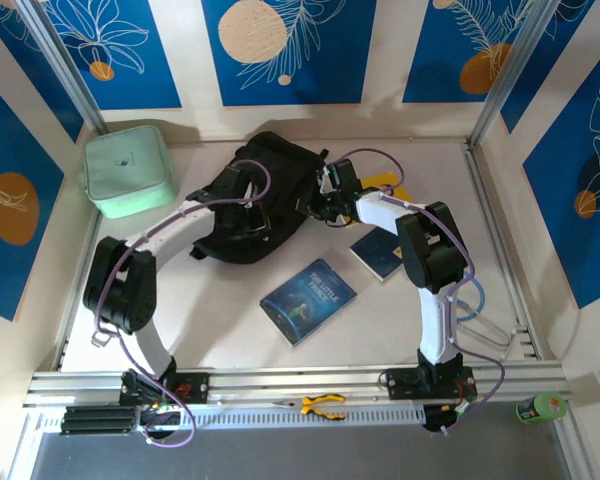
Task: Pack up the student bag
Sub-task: Unzip the student bag at the top-center of the table.
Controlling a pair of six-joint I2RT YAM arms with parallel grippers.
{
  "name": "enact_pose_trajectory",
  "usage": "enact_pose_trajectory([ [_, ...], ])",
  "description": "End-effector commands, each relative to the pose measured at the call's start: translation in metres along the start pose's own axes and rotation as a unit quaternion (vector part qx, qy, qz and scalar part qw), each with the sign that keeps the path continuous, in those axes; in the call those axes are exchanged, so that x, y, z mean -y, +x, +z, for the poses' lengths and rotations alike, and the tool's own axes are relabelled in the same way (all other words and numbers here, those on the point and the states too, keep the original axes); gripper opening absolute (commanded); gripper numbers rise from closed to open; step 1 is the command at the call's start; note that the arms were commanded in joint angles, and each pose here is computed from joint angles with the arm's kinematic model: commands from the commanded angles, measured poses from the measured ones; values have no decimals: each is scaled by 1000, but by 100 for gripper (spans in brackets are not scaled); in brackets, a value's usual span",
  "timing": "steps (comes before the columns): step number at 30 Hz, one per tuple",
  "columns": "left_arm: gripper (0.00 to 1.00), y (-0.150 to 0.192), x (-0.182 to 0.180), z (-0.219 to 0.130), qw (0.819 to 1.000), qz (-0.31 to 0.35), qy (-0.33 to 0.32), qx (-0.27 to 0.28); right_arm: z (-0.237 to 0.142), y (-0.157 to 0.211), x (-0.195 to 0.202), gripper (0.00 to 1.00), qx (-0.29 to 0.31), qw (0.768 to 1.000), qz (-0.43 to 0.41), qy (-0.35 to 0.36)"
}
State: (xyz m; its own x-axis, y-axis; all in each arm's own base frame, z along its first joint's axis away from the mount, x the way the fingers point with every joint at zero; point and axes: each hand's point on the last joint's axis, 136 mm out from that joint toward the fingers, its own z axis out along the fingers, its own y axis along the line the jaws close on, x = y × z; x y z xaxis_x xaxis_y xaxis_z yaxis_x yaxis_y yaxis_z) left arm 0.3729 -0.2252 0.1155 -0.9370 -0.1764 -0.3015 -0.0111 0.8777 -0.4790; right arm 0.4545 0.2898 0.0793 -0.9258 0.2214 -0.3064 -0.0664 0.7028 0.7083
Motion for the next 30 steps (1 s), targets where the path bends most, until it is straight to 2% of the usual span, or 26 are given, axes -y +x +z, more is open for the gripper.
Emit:
enact_pose_trajectory([
  [1, 0, 6, 1, -6, 998, 61, 0, 8, -21, -1, -26, 35, -15, 998, 38, -38],
  [4, 0, 6, 8, -6, 997, 82, 9, 13, -29, 18, -25, 47, -44, 992, 111, -33],
  [7, 0, 6, 12, -5, 995, 98, 11, 16, -29, 46, -23, 50, -80, 981, 176, -33],
  [14, 0, 14, 5, 0, 994, 108, -2, 3, -9, 72, -42, 51, -114, 977, 174, -36],
  [17, 0, 17, -2, -3, 994, 106, -19, -1, 0, 74, -39, 45, -119, 976, 178, -30],
  [21, 0, 23, -12, -11, 994, 102, -43, -5, 9, 73, -32, 21, -110, 978, 176, -14],
  [23, 0, 30, -24, -18, 993, 96, -74, -14, 10, 69, -26, 13, -99, 979, 176, 5],
  [27, 0, 44, -56, -32, 982, 102, -152, -39, 13, 65, -19, 8, -89, 978, 189, 28],
  [30, 0, 49, -66, -40, 977, 103, -179, -47, 16, 67, -20, 8, -87, 978, 184, 42],
])
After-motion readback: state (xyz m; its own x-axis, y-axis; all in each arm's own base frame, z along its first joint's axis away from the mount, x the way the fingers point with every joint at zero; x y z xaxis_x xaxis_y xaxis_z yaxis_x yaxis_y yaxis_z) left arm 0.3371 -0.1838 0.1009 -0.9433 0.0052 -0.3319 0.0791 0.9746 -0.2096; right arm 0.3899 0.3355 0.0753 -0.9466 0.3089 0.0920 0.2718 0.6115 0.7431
